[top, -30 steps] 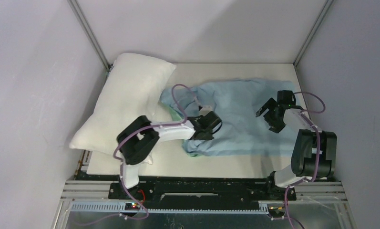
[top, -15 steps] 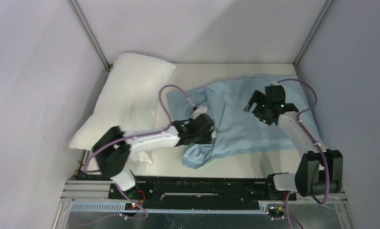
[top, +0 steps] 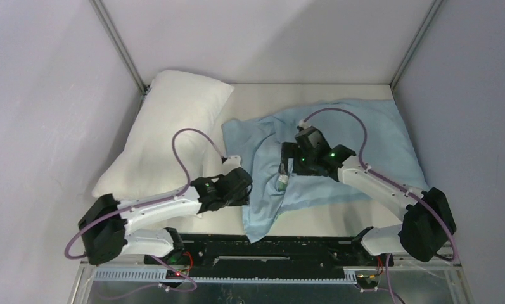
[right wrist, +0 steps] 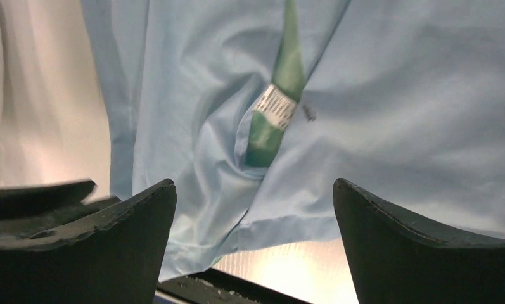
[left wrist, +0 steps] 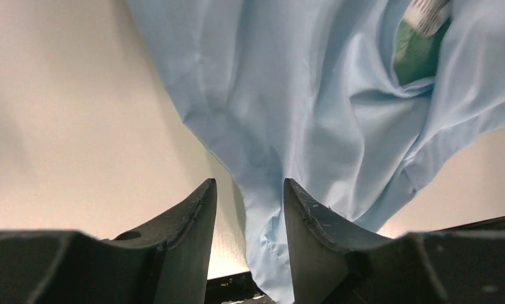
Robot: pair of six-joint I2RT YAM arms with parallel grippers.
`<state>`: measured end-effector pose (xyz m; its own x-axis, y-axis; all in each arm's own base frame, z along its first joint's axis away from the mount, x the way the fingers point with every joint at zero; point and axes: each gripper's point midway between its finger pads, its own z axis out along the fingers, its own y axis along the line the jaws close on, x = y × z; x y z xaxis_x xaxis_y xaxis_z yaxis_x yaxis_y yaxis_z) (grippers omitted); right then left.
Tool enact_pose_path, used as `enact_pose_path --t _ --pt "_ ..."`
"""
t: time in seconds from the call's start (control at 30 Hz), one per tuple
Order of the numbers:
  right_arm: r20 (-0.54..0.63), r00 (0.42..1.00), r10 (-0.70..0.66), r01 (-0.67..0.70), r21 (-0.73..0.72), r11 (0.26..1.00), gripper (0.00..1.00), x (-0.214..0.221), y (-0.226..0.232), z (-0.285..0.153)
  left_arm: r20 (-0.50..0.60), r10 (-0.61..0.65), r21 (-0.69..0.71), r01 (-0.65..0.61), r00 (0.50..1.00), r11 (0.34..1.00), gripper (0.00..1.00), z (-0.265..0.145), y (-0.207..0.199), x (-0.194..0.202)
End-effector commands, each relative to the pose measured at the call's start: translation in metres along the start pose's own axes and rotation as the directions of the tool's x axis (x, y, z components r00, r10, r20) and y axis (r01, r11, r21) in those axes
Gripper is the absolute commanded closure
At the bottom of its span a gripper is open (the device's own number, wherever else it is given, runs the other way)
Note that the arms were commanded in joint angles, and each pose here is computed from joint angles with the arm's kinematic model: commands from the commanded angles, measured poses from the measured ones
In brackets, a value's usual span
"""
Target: Put the pillow into the pillowcase
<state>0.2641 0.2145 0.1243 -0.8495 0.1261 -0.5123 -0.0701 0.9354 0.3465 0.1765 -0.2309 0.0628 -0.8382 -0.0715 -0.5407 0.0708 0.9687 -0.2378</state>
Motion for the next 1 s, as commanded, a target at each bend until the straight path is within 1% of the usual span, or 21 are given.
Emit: enact_pose_path --t 0.0,0.13,0.27,0.33,0.4,0.47,0.57,0.6,0.7,0.77,0.8,0.83,0.97 --pt "-0.016 0.998 -0.059 0.059 0.0 0.998 0.05 0.011 0.018 0.0 0.128 -0.078 0.013 0.077 0.989 0.997 0.54 -0.023 0.008 -0.045" --pt "-0.033 0.993 -0.11 0.11 -0.009 0.994 0.06 0.032 0.026 -0.005 0.184 -0.092 0.031 0.088 0.979 0.996 0.53 -0.037 0.005 -0.083" --pt "-0.034 0.991 -0.13 0.13 -0.012 0.991 0.09 0.051 0.032 -0.009 0.194 -0.097 0.065 0.086 0.976 0.994 0.53 -0.028 -0.011 -0.114" --pt "-0.048 0.99 -0.132 0.132 -0.012 0.991 0.11 0.063 0.032 -0.005 0.186 -0.091 0.071 0.079 0.978 0.994 0.52 -0.016 -0.02 -0.126" --pt "-0.088 0.987 -0.137 0.139 0.022 0.99 0.12 0.075 0.026 0.002 0.174 -0.113 0.087 0.099 0.978 0.991 0.52 -0.003 -0.029 -0.14" --pt "-0.104 0.985 -0.136 0.142 0.051 0.989 0.13 0.083 0.022 0.008 0.171 -0.143 0.084 0.13 0.975 0.988 0.52 0.014 -0.028 -0.153" --pt "-0.103 0.987 -0.127 0.136 0.083 0.987 0.13 0.094 0.015 0.017 0.144 -0.156 0.04 0.152 0.977 0.988 0.52 0.046 -0.019 -0.166" --pt "-0.108 0.986 -0.125 0.135 0.098 0.986 0.13 0.097 0.011 0.021 0.119 -0.146 0.007 0.146 0.982 0.989 0.53 0.063 -0.014 -0.165" --pt "-0.119 0.984 -0.132 0.149 0.144 0.978 0.13 0.105 0.003 0.029 0.084 -0.137 -0.052 0.142 0.987 0.989 0.54 0.09 0.0 -0.169" --pt "-0.133 0.981 -0.139 0.159 0.152 0.975 0.17 0.112 0.0 0.034 0.075 -0.136 -0.08 0.142 0.988 0.987 0.55 0.101 0.007 -0.172" --pt "-0.138 0.98 -0.141 0.162 0.152 0.975 0.2 0.114 0.0 0.036 0.071 -0.136 -0.095 0.142 0.988 0.985 0.56 0.107 0.011 -0.172" --pt "-0.146 0.979 -0.144 0.166 0.151 0.974 0.26 0.117 0.001 0.036 0.063 -0.135 -0.109 0.141 0.989 0.984 0.58 0.112 0.014 -0.171" --pt "-0.159 0.974 -0.162 0.185 0.139 0.973 0.62 0.129 0.0 0.029 0.036 -0.134 -0.16 0.138 0.99 0.978 0.63 0.128 0.029 -0.171"
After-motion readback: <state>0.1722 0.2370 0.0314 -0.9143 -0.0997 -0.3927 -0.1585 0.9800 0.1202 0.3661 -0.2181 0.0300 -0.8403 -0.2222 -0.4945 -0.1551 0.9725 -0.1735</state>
